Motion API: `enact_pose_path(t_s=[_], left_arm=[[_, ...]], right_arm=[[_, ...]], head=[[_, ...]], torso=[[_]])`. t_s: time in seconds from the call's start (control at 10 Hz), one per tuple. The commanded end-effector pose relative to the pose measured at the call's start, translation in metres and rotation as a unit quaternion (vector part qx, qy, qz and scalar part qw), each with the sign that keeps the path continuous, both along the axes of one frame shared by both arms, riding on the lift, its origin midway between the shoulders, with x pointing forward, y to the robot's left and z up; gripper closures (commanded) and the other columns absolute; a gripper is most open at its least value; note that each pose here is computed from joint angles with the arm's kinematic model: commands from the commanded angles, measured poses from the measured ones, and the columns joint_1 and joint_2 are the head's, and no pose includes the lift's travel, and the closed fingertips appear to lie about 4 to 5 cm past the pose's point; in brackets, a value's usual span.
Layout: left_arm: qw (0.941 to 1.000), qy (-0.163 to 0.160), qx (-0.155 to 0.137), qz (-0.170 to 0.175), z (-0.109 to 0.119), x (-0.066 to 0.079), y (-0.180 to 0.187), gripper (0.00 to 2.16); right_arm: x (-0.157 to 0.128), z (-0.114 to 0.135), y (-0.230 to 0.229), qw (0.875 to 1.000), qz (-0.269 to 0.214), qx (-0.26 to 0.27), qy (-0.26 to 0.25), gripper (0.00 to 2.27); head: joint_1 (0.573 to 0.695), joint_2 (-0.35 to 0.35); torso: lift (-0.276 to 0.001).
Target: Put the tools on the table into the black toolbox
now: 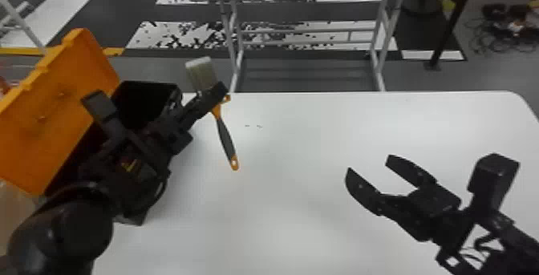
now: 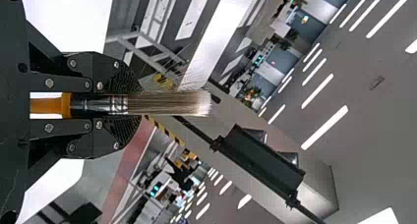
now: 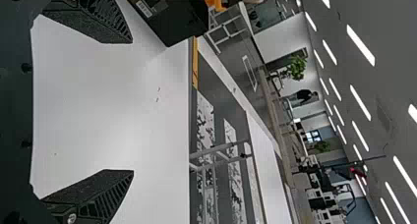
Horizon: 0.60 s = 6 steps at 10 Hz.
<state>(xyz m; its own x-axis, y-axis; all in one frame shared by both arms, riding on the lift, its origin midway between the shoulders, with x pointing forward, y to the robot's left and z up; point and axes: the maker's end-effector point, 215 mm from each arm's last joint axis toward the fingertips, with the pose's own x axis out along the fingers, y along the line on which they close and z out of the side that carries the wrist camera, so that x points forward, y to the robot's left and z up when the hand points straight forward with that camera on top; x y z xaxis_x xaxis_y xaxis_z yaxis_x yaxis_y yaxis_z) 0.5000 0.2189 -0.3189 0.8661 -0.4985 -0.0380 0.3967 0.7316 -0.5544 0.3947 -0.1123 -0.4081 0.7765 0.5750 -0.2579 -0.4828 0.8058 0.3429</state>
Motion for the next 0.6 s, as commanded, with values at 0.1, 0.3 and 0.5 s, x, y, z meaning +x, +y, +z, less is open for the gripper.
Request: enact_pose_path(t_s=[0.1,0.3,0.5], left_arm=[[0.9977,-0.025,0.052,0.035,0.023,0.004,0.05,2.13],[0.9921,-0.035,0.101,0.065,0.026,0.005,0.084,2.13],[0.9869,-0.049,0.125,0.09,0.035,0.006,0.11,2.13]], right_arm=[[0.002,0.006,-0.03,0.999,-0.024,0.012,-0.027,0.08],[-0.001,0.008,-0.048,0.998,-0.036,0.013,-0.041,0.08],[-0.006,0.009,-0.064,0.998,-0.047,0.018,-0.044,0.09]], head=[[0.695,0.144],[0.695,0.161],[0.695,0.179]], torso=[[-0.075],[-0.075],[-0.075]])
